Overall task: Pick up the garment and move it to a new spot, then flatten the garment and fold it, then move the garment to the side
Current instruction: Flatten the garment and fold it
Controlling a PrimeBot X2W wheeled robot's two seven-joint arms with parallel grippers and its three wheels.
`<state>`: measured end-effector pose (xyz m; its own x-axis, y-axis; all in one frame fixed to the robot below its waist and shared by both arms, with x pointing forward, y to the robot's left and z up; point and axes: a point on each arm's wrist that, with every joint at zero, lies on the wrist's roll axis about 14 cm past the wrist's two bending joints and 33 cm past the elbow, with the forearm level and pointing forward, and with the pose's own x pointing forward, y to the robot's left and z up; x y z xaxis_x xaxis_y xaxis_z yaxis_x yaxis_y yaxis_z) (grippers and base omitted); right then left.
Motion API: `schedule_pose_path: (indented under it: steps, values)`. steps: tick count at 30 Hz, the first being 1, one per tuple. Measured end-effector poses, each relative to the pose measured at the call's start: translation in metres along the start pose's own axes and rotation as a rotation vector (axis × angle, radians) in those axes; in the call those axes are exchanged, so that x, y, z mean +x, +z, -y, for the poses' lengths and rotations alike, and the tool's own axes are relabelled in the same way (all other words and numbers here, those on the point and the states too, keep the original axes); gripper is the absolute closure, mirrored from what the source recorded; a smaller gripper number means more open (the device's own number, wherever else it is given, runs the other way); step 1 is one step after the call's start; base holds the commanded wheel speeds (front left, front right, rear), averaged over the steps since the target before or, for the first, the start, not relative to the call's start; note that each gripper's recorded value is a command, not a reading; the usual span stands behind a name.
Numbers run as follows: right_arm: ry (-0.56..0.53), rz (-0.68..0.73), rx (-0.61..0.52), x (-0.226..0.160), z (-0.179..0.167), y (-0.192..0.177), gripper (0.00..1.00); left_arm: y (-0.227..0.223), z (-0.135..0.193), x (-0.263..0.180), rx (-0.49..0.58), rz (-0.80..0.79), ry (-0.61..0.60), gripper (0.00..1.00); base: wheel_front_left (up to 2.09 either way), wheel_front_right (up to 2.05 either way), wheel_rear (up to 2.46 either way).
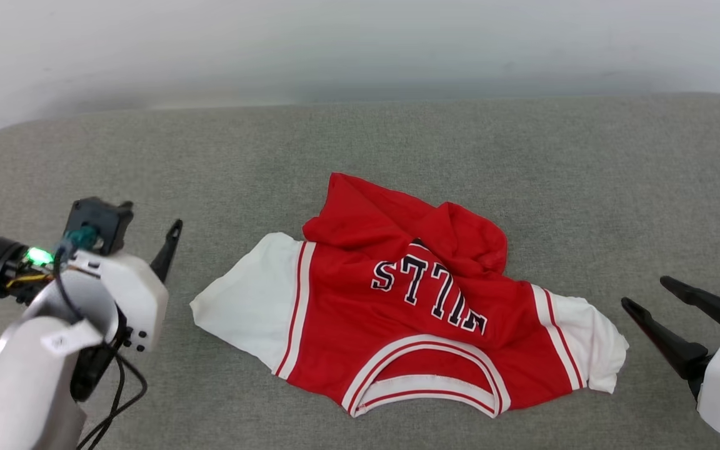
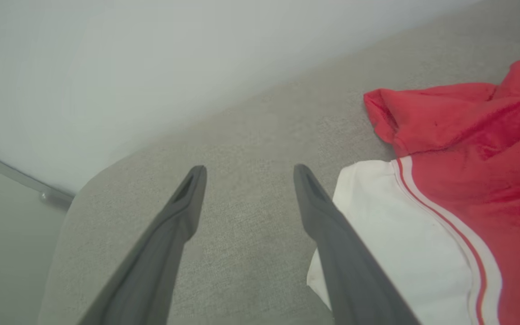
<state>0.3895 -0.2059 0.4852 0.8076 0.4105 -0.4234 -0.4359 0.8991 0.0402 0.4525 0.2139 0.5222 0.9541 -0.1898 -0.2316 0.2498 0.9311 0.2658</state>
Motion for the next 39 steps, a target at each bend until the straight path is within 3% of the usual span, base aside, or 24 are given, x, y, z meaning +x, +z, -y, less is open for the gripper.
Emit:
schedule_pose_path:
  steps: [6, 17, 26, 27, 28, 34, 39]
  values:
    - [-0.020, 0.013, -0.030, -0.002, -0.004, 0.006, 0.00, -0.030, 0.022, 0.008, -0.002, -0.324, -0.156, 0.00, 0.00, 0.00, 0.00]
    - [-0.066, -0.028, -0.056, -0.004, 0.000, -0.002, 0.00, -0.095, 0.053, 0.005, 0.045, -0.740, -0.366, 0.00, 0.00, 0.00, 0.00]
    - [-0.089, -0.064, -0.048, -0.002, 0.007, -0.014, 0.00, -0.140, 0.070, 0.002, 0.052, -0.917, -0.441, 0.00, 0.00, 0.00, 0.00]
    - [-0.090, -0.063, -0.048, -0.002, 0.007, -0.014, 0.00, -0.140, 0.070, 0.003, 0.050, -0.918, -0.443, 0.36, 0.00, 0.00, 0.00]
    - [-0.091, -0.059, -0.050, -0.002, 0.007, -0.012, 0.00, -0.139, 0.071, 0.004, 0.050, -0.908, -0.444, 1.00, 0.00, 0.00, 0.00]
    - [-0.117, -0.027, -0.138, -0.011, 0.020, 0.017, 0.00, -0.119, 0.075, 0.010, 0.037, -0.768, -0.444, 1.00, 0.00, 0.00, 0.00]
    - [-0.137, -0.109, -0.214, -0.021, 0.037, 0.029, 0.00, -0.094, 0.064, 0.010, 0.025, -0.646, -0.417, 1.00, 0.00, 0.00, 0.00]
